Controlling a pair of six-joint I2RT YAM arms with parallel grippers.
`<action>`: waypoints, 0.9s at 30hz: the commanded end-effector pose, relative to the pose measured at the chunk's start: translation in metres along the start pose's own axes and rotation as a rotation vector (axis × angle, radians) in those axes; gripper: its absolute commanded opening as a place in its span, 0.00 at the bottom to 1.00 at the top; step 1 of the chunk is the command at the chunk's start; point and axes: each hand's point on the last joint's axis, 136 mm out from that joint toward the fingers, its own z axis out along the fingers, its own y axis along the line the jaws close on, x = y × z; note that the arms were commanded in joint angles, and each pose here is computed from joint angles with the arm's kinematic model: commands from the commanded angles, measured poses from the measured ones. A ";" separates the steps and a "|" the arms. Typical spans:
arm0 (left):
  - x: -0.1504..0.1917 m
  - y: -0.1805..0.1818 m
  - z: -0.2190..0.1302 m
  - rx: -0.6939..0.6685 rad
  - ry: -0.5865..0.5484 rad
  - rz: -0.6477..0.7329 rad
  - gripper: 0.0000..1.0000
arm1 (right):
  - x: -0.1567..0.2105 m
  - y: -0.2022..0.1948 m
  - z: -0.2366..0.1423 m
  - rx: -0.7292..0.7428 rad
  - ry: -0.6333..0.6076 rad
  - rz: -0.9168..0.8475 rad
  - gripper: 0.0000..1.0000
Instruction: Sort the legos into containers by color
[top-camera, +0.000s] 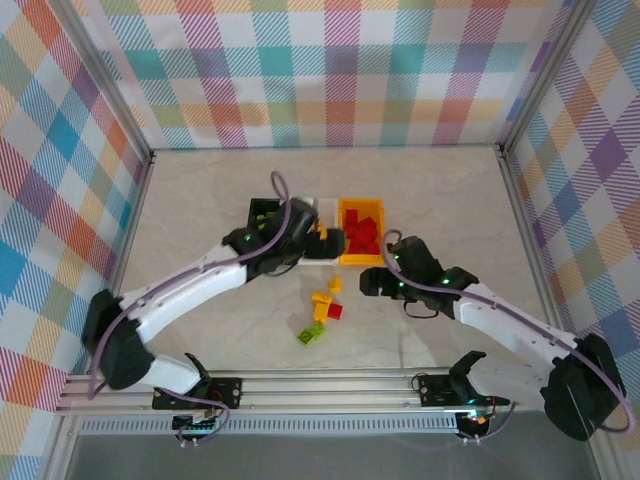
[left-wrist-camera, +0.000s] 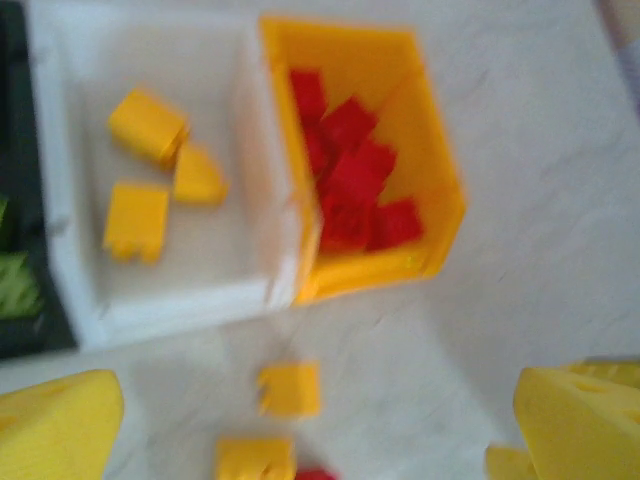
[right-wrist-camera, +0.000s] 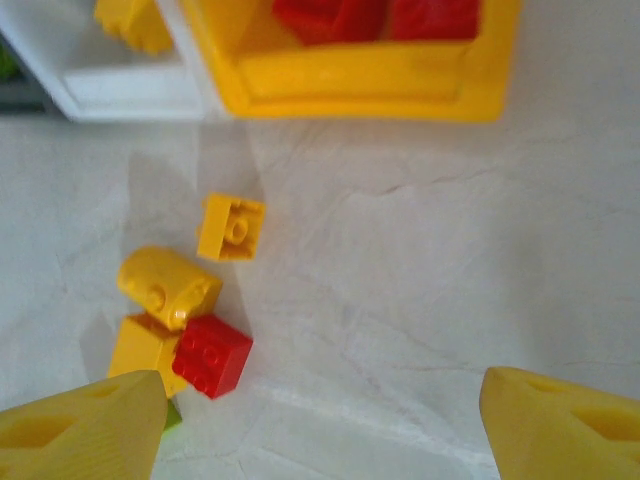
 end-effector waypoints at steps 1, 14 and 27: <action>0.073 0.027 0.000 -0.057 0.148 0.033 1.00 | 0.004 0.007 0.009 -0.002 0.013 -0.011 0.82; 0.194 0.031 0.005 0.002 0.395 0.240 0.91 | -0.008 -0.002 0.000 0.066 -0.045 0.005 0.82; 0.219 0.034 0.035 -0.080 0.455 0.358 0.59 | -0.013 -0.005 -0.009 0.086 -0.078 -0.004 0.83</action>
